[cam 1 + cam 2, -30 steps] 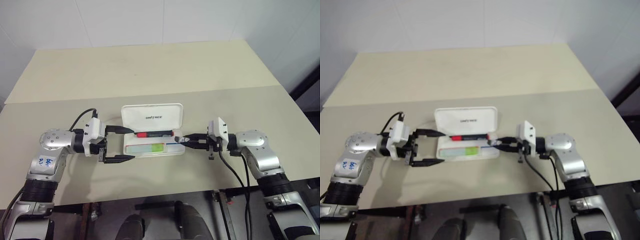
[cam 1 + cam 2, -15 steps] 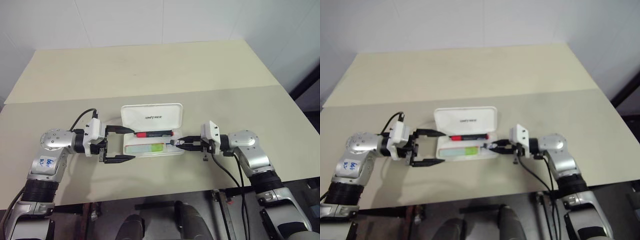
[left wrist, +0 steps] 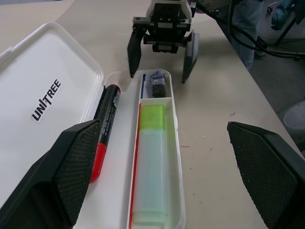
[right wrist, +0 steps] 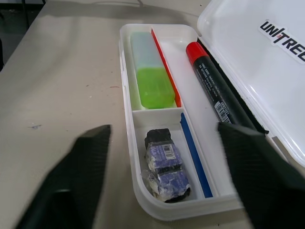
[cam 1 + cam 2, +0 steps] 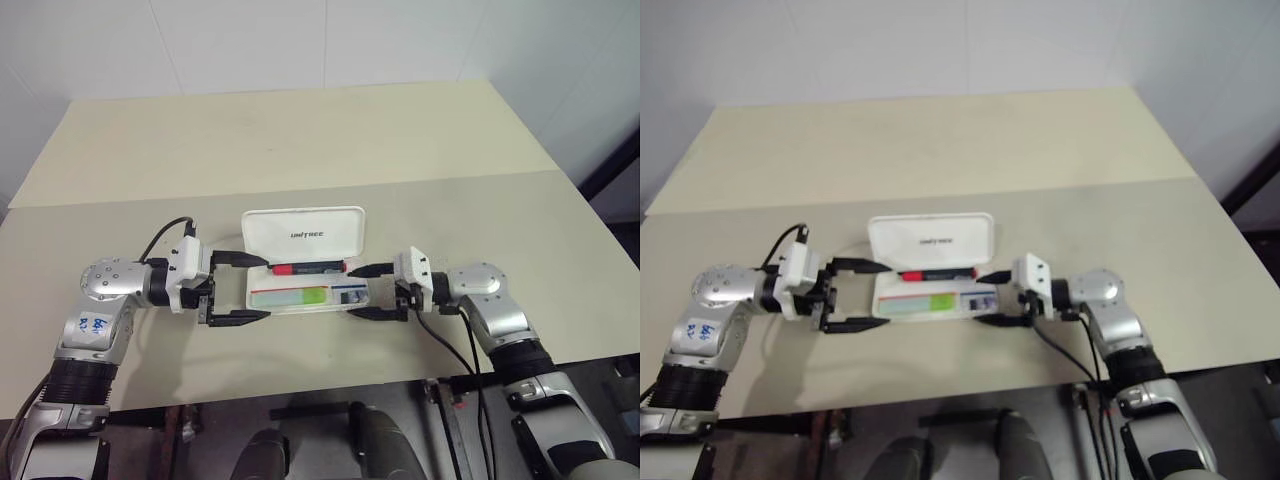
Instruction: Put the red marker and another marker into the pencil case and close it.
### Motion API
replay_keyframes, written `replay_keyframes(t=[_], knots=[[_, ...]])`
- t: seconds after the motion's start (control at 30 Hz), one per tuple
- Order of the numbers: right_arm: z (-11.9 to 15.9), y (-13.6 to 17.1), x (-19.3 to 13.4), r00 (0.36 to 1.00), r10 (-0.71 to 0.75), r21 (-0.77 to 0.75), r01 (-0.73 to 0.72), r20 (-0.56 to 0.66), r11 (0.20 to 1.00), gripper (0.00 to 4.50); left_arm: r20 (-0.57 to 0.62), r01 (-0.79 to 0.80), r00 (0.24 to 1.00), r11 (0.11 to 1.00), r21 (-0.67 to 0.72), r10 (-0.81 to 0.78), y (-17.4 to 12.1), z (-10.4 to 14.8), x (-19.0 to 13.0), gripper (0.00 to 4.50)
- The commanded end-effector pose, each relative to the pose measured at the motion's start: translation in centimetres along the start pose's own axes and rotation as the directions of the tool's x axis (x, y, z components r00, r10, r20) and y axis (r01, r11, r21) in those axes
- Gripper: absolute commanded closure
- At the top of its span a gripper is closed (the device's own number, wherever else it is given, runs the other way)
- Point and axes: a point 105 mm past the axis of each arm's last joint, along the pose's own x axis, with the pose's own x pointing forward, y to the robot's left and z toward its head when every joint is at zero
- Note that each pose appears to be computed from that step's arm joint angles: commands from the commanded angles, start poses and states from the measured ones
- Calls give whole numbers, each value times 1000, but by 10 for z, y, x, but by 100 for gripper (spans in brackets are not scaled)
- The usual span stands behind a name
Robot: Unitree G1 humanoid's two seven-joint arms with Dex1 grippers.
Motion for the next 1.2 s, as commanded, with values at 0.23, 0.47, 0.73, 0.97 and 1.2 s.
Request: replay_keyframes(t=[0.23,0.47,0.73,0.97,1.2], knots=[[24,0,-12,998,-16,-64,19,56,998,5,9,-22,1000,999,27,22,1,3,-2,0],[32,3,-39,995,-88,-70,91,49,993,5,1,-42,999,999,11,42,-1,-1,-8,0],[41,1,-84,970,-244,-82,245,20,966,0,3,-116,993,993,5,116,7,-5,-27,229],[41,3,-89,964,-264,-84,264,14,961,0,15,-126,992,992,-9,126,8,-9,-26,445],[40,2,-89,963,-269,-86,269,12,959,0,59,-291,955,957,-11,291,22,-9,-37,445]])
